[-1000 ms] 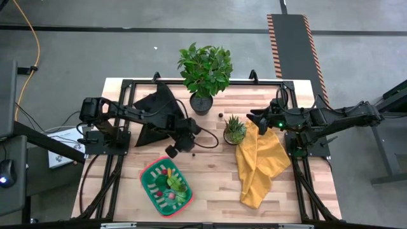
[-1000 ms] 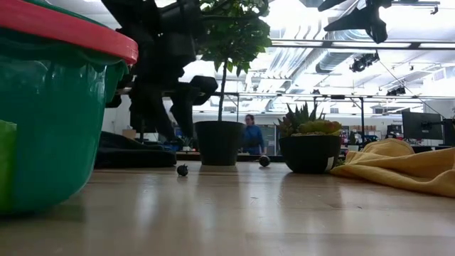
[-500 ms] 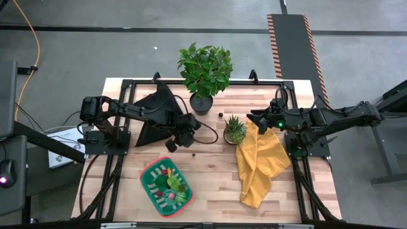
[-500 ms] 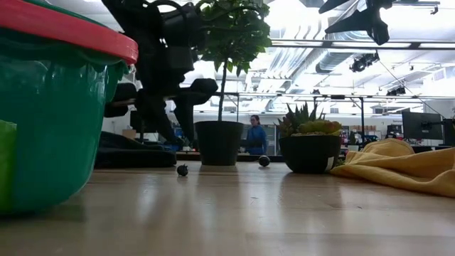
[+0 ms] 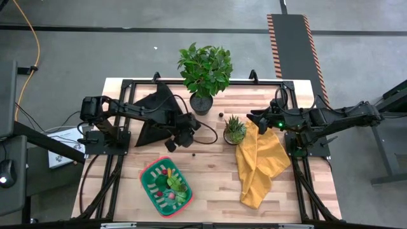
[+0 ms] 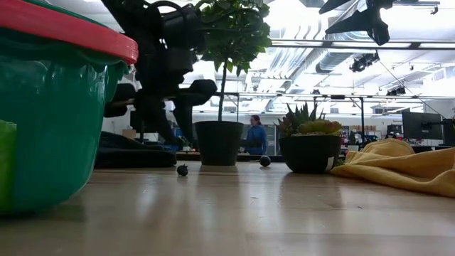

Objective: Pick and placing Produce into tupperware
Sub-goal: Put the blueberry into the blue basket

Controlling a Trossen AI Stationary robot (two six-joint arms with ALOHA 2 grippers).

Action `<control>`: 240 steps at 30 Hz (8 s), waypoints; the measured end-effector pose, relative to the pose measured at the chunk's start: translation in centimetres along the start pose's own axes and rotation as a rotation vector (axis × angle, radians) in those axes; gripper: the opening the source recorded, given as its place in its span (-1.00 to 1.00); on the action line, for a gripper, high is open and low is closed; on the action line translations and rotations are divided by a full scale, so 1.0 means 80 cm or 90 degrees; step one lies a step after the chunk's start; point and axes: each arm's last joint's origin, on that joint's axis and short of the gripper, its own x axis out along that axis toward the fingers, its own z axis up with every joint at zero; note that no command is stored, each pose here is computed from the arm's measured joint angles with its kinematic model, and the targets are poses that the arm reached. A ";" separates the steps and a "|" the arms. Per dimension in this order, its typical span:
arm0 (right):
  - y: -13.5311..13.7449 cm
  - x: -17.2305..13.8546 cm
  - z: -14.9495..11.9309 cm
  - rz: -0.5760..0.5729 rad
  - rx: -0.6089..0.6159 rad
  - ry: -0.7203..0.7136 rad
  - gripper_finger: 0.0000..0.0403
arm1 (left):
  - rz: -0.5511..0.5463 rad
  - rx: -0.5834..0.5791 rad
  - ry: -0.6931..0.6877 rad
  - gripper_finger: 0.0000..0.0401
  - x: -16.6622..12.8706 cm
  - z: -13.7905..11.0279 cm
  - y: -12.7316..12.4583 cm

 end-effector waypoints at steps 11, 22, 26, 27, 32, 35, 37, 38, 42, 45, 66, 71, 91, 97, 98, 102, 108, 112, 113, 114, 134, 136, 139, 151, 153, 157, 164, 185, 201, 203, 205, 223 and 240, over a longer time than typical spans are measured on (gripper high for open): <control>0.000 0.000 0.000 0.000 0.016 0.000 -0.05 | 0.009 -0.138 -0.017 -0.37 -0.007 0.008 0.009; 0.000 0.000 0.000 -0.001 0.004 0.000 -0.05 | 0.040 -0.605 -0.067 -0.37 -0.039 0.037 0.043; 0.000 0.000 0.000 0.000 0.009 0.000 -0.05 | 0.035 -0.748 -0.078 -0.37 -0.045 0.041 0.048; 0.000 0.000 0.000 0.000 0.012 0.000 -0.05 | 0.031 -0.782 -0.075 -0.37 -0.046 0.041 0.048; 0.001 0.000 -0.001 0.012 -0.003 0.014 -0.05 | 0.007 -0.930 -0.025 -0.37 -0.050 0.038 0.042; 0.001 0.000 -0.001 0.020 -0.026 0.021 -0.05 | -0.014 -0.968 0.020 -0.37 -0.058 0.039 0.040; 0.001 0.000 -0.002 0.023 -0.038 0.024 -0.05 | -0.032 -0.969 0.061 -0.37 -0.066 0.041 0.036; 0.001 0.000 -0.002 0.024 -0.045 0.025 -0.05 | -0.037 -0.965 0.081 -0.37 -0.069 0.044 0.034; 0.001 0.000 -0.002 0.026 -0.062 0.026 -0.05 | -0.052 -0.952 0.112 -0.37 -0.075 0.055 0.029; 0.001 0.000 -0.002 0.026 -0.062 0.026 -0.05 | -0.056 -0.934 0.097 -0.37 -0.078 0.068 0.027; 0.001 0.000 -0.001 0.013 -0.032 0.014 -0.05 | -0.079 -0.889 0.121 -0.37 -0.061 0.121 0.019; 0.000 0.000 -0.001 0.011 -0.056 0.016 -0.05 | -0.046 -0.860 0.187 -0.37 -0.042 0.142 0.039; 0.003 0.001 -0.006 0.064 -0.085 0.078 -0.05 | -0.065 -0.776 0.323 -0.37 0.004 0.124 0.051; 0.003 0.001 -0.007 0.068 -0.084 0.088 -0.05 | -0.041 -0.728 0.317 -0.37 0.006 0.128 0.049; 0.003 0.001 -0.007 0.068 -0.079 0.088 -0.05 | -0.036 -0.746 0.315 -0.37 0.006 0.128 0.050; 0.003 0.001 -0.007 0.069 -0.073 0.087 -0.05 | -0.006 -0.856 0.293 -0.37 0.008 0.131 0.053; 0.003 0.001 -0.007 0.069 -0.067 0.087 -0.05 | 0.017 -1.036 0.286 -0.37 0.009 0.133 0.054; 0.004 0.001 -0.006 0.071 -0.060 0.085 -0.05 | 0.038 -1.123 0.295 -0.37 0.008 0.133 0.054; 0.004 0.001 -0.007 0.070 -0.058 0.085 -0.05 | 0.042 -1.139 0.295 -0.37 0.008 0.133 0.054; 0.004 0.001 -0.007 0.070 -0.056 0.085 -0.05 | 0.045 -1.155 0.296 -0.37 0.008 0.133 0.054; 0.010 -0.005 -0.009 0.217 -0.245 0.147 -0.05 | 0.104 -1.353 0.366 -0.37 0.006 0.141 0.034; 0.011 -0.006 -0.009 0.233 -0.278 0.148 -0.05 | 0.112 -1.378 0.365 -0.37 0.006 0.143 0.033; 0.011 -0.007 -0.009 0.262 -0.307 0.157 -0.05 | 0.116 -1.435 0.357 -0.37 0.007 0.144 0.034; -0.004 -0.029 0.009 0.292 -0.332 0.114 -0.05 | 0.111 -1.514 0.383 -0.37 0.045 0.142 0.034; -0.005 -0.031 0.009 0.300 -0.330 0.119 -0.05 | 0.109 -1.513 0.396 -0.37 0.053 0.140 0.033; -0.007 -0.033 0.008 0.303 -0.332 0.130 -0.05 | 0.111 -1.505 0.416 -0.37 0.064 0.137 0.031; -0.013 -0.036 0.012 0.286 -0.331 0.123 -0.05 | 0.110 -1.500 0.439 -0.37 0.077 0.134 0.029; -0.017 -0.033 0.016 0.270 -0.324 0.115 -0.05 | 0.172 -1.469 0.414 -0.37 0.078 0.130 0.030; -0.017 -0.033 0.016 0.269 -0.320 0.117 -0.05 | 0.203 -1.454 0.405 -0.37 0.078 0.129 0.031; -0.017 -0.033 0.016 0.269 -0.320 0.117 -0.05 | 0.207 -1.453 0.405 -0.37 0.077 0.128 0.031; -0.017 -0.033 0.016 0.269 -0.319 0.117 -0.05 | 0.208 -1.453 0.405 -0.37 0.077 0.128 0.031; -0.017 -0.033 0.016 0.269 -0.319 0.117 -0.05 | 0.212 -1.454 0.405 -0.37 0.077 0.128 0.031; -0.017 -0.033 0.016 0.269 -0.320 0.117 -0.05 | 0.209 -1.442 0.402 -0.37 0.077 0.128 0.032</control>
